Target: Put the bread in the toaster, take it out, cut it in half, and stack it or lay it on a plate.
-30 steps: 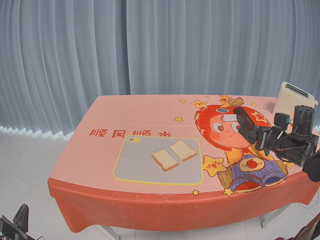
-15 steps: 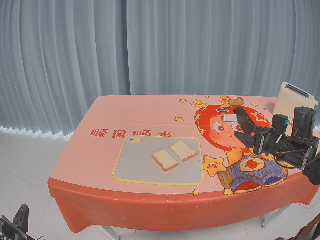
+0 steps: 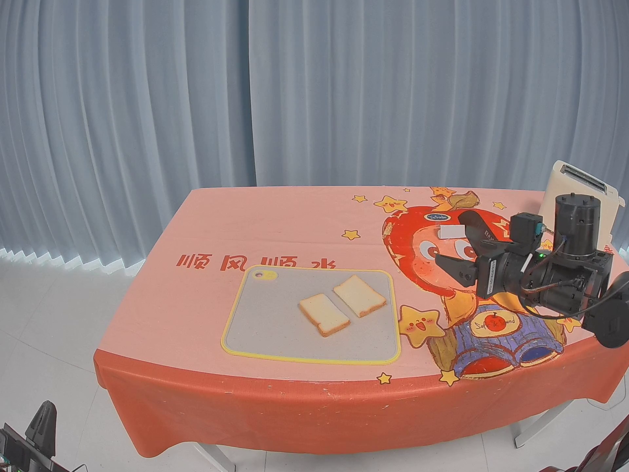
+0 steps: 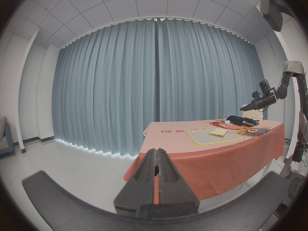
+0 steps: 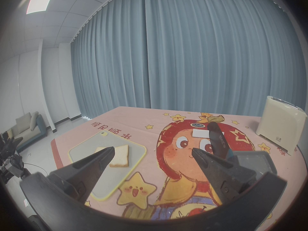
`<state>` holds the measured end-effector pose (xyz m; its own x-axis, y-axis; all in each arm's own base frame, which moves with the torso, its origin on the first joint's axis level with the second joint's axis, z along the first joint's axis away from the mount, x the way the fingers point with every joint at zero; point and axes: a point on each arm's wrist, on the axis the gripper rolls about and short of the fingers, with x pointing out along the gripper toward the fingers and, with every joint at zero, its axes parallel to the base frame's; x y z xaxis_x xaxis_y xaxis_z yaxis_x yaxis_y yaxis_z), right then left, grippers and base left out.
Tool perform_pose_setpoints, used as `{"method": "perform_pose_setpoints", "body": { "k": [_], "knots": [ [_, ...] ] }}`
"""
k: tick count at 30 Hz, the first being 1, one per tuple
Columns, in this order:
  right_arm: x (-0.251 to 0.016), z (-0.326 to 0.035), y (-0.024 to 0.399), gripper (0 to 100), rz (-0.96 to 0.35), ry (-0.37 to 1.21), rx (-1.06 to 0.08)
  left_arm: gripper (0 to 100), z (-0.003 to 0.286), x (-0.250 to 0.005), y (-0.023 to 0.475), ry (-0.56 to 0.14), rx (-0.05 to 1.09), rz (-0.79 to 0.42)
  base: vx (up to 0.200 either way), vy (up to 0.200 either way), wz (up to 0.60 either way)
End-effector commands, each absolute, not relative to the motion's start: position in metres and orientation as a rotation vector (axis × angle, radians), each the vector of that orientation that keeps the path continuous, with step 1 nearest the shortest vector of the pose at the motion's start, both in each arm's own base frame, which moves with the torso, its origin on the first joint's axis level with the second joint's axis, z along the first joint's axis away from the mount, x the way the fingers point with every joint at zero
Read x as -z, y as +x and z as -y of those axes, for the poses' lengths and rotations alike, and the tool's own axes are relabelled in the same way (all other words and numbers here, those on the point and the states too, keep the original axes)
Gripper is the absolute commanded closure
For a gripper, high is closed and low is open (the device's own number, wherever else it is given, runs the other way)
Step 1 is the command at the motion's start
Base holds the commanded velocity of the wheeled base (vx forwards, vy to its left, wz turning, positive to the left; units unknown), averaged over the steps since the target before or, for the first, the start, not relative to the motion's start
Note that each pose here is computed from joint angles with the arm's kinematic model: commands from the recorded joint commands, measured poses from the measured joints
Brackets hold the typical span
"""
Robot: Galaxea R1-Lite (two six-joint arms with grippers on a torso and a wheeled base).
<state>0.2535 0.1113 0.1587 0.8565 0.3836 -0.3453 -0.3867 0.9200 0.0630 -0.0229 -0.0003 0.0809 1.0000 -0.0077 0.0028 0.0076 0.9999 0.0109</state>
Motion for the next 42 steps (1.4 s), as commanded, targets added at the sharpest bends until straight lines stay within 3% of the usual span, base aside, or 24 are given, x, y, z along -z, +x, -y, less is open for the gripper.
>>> {"method": "perform_pose_setpoints", "body": {
  "k": [1, 13, 30, 42],
  "knots": [
    [-0.152, -0.129, 0.270, 0, -0.393, -0.023, -0.436, 100, 0.000, -0.076, -0.022, 0.011, 0.008, -0.006, 0.000, 0.000, 0.00],
    [-0.131, -0.152, 0.312, 0, -0.427, -0.055, -0.443, 100, 0.000, -0.076, -0.022, 0.011, 0.008, -0.006, 0.000, 0.000, 0.00],
    [-0.097, -0.173, 0.325, 0, -0.499, -0.105, -0.466, 100, 0.000, -0.076, -0.022, 0.011, 0.008, -0.006, 0.000, 0.000, 0.00],
    [-0.088, -0.184, 0.335, 0, -0.500, -0.117, -0.465, 100, 0.000, -0.076, -0.022, 0.011, 0.008, -0.006, 0.000, 0.000, 0.00]
  ]
}}
